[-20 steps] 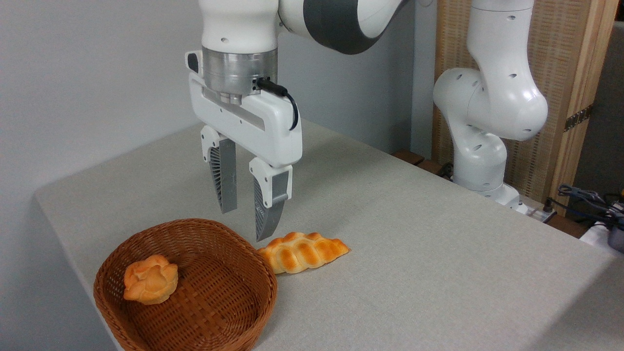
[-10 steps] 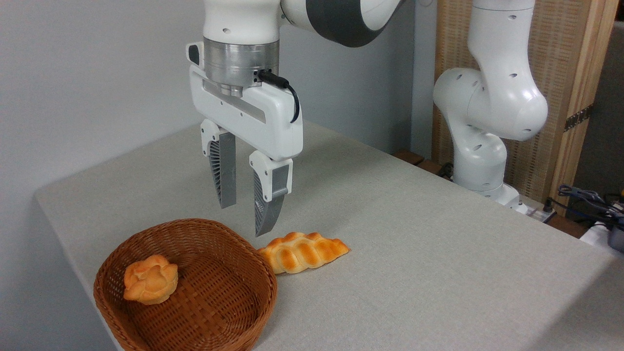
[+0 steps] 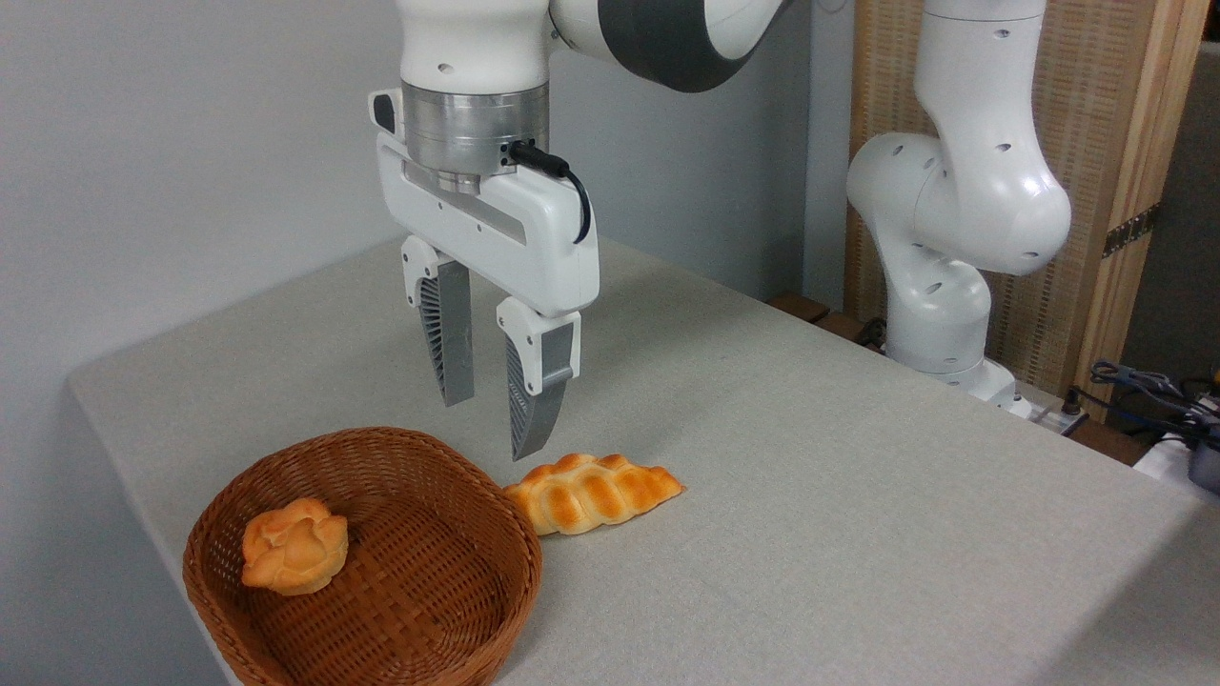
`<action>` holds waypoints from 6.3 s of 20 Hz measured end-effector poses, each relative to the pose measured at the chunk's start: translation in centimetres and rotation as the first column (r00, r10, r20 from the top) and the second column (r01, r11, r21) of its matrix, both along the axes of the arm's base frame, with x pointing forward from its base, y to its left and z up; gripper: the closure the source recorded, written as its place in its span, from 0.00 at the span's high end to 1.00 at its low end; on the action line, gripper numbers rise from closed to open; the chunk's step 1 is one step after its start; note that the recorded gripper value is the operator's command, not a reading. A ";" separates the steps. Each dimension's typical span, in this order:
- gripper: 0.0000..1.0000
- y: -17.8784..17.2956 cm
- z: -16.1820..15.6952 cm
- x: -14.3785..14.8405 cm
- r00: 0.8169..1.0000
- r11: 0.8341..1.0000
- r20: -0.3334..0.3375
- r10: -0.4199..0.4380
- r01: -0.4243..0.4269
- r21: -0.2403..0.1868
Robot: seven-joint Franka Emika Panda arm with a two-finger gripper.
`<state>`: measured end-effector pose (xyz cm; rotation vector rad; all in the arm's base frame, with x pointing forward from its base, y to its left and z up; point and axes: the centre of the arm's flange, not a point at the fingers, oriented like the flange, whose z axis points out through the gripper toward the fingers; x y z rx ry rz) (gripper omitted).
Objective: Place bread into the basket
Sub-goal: 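Move the open gripper toward the braided bread roll beside the basket, then lower the gripper down onto the braided bread roll, then close the gripper fingers around the middle of the braided roll, then lift the braided roll and carry it over the wicker basket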
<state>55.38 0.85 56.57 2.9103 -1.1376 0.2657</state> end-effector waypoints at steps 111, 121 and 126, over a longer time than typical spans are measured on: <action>0.44 1.1 -3.1 -0.7 0.845 0.846 -0.081 -0.528 0.532 0.034; 0.67 -0.6 -3.1 2.6 0.958 0.959 0.071 -0.277 0.272 0.078; 1.00 -2.4 -4.6 3.9 0.983 0.987 0.101 -0.155 0.150 0.054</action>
